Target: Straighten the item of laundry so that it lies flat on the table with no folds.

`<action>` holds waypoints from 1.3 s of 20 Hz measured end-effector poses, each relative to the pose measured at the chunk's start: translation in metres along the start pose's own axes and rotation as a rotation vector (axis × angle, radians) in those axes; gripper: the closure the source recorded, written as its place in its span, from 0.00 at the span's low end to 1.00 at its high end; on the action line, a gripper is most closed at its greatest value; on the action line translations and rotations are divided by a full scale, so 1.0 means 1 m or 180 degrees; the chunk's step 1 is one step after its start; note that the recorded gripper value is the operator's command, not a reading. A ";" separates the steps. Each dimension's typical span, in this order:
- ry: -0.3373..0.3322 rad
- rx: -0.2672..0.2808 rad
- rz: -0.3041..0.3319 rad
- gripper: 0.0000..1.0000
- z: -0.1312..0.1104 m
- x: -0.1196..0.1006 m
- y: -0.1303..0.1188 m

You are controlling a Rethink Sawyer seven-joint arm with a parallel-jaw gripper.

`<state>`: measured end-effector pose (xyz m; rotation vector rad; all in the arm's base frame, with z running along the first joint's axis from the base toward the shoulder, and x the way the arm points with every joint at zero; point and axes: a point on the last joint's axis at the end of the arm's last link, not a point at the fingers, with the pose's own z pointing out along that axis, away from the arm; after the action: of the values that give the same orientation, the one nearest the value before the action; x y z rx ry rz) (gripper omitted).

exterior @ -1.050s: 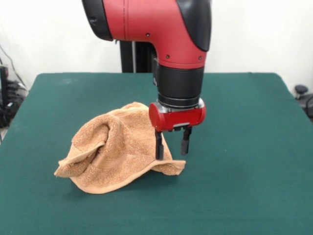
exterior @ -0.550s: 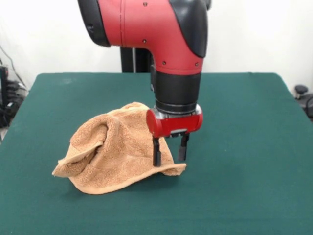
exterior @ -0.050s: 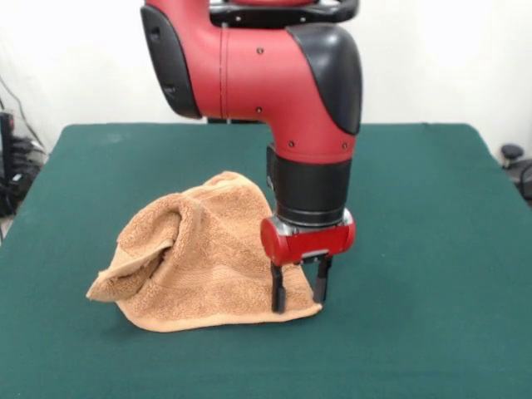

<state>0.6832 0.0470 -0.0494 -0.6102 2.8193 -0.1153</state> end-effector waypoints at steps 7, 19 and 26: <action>-0.0015 0.0012 0.0000 0.00 0.001 -0.003 -0.002; 0.0004 0.0017 -0.0028 1.00 0.002 -0.006 0.010; 0.0005 0.0080 -0.0091 1.00 0.001 -0.008 0.017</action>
<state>0.6836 0.0653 -0.0508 -0.6451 2.8070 -0.1565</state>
